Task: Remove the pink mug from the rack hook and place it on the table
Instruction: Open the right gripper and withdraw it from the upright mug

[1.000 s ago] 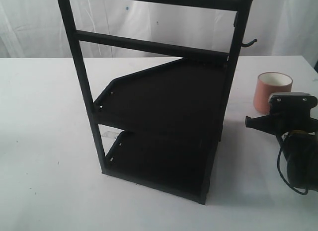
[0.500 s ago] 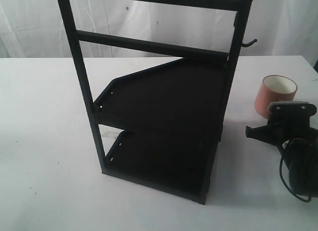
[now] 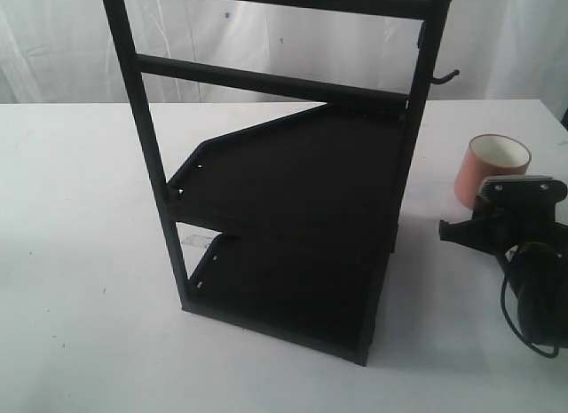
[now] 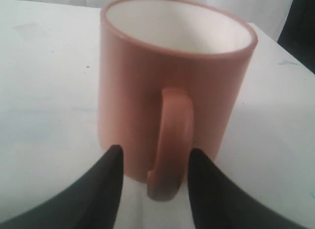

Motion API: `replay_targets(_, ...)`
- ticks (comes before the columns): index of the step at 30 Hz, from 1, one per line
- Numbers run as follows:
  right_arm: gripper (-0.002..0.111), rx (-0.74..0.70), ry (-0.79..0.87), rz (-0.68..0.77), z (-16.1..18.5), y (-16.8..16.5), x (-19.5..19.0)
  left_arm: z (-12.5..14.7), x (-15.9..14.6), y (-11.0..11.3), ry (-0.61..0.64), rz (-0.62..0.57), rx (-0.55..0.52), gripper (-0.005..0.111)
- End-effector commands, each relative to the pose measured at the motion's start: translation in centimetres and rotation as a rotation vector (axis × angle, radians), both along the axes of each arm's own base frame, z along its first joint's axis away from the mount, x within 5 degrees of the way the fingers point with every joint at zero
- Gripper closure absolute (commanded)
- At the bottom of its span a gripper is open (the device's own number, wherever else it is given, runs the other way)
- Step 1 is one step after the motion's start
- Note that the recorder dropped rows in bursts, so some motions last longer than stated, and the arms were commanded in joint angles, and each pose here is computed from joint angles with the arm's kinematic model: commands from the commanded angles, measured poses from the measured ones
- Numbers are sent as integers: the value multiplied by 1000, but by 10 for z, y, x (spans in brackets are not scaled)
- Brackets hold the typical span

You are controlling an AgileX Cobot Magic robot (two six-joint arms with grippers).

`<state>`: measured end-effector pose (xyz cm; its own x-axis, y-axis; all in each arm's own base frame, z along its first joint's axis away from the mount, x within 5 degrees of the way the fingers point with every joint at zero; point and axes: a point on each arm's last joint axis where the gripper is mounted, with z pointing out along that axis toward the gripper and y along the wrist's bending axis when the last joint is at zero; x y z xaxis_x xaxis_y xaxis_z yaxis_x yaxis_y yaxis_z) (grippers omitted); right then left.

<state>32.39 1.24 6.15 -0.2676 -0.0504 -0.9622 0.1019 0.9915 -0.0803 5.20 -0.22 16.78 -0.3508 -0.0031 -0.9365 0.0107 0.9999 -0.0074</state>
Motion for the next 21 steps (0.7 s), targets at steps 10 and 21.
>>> replay_targets(10,67,7,-2,-57,9,-8,-11,-1,0,0,2,1,-12,107)
replay_targets(21,67,9,-20,-33,29,-3,-30,-1,0,0,2,1,-12,107)
